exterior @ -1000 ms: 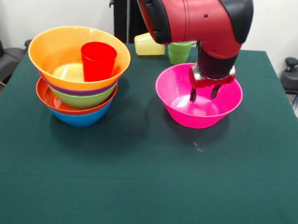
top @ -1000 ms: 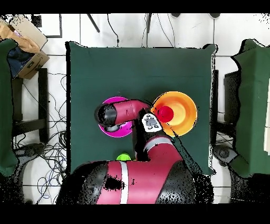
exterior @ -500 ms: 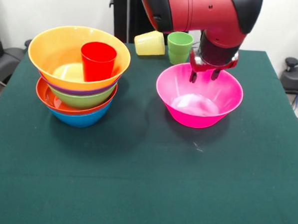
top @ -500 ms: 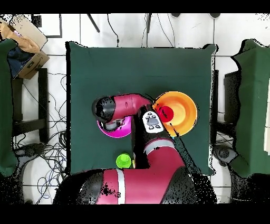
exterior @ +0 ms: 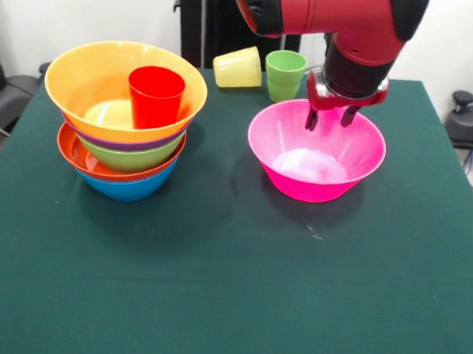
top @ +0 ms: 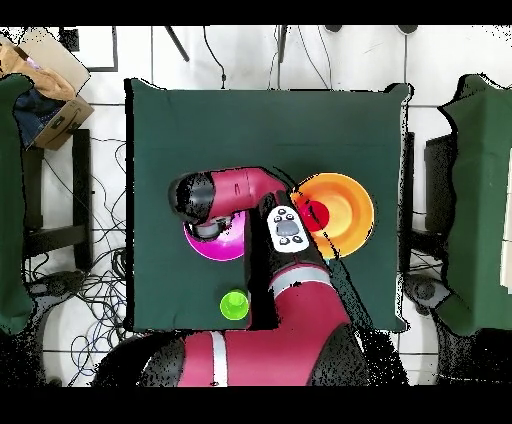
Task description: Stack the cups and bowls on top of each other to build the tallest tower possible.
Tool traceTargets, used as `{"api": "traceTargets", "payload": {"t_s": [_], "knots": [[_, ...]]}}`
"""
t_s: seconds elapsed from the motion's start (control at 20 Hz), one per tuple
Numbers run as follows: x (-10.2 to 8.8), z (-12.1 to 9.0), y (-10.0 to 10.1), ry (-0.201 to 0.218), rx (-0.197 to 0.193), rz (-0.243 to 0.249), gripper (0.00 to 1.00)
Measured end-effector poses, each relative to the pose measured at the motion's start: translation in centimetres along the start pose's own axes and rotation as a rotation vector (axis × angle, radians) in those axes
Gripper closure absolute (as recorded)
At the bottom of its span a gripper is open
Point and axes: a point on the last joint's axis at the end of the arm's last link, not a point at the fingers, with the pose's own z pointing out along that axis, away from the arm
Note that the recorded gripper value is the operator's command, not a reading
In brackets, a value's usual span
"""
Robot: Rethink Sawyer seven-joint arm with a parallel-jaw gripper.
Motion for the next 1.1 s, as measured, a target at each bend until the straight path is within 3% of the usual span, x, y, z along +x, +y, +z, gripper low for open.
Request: {"api": "traceTargets", "payload": {"t_s": [0.45,0.75,0.85,1.0,1.1], "knots": [[-0.4,-2.2,1.1,-0.027,0.007,-0.007,0.0],[0.2,-4.3,1.2,0.032,-0.01,0.014,0.0],[0.2,-4.8,1.2,0.032,-0.014,0.018,0.0],[-0.1,-6.2,1.3,-0.013,-0.033,0.029,0.0],[-0.6,-7.4,1.2,-0.083,-0.049,0.038,0.0]]}}
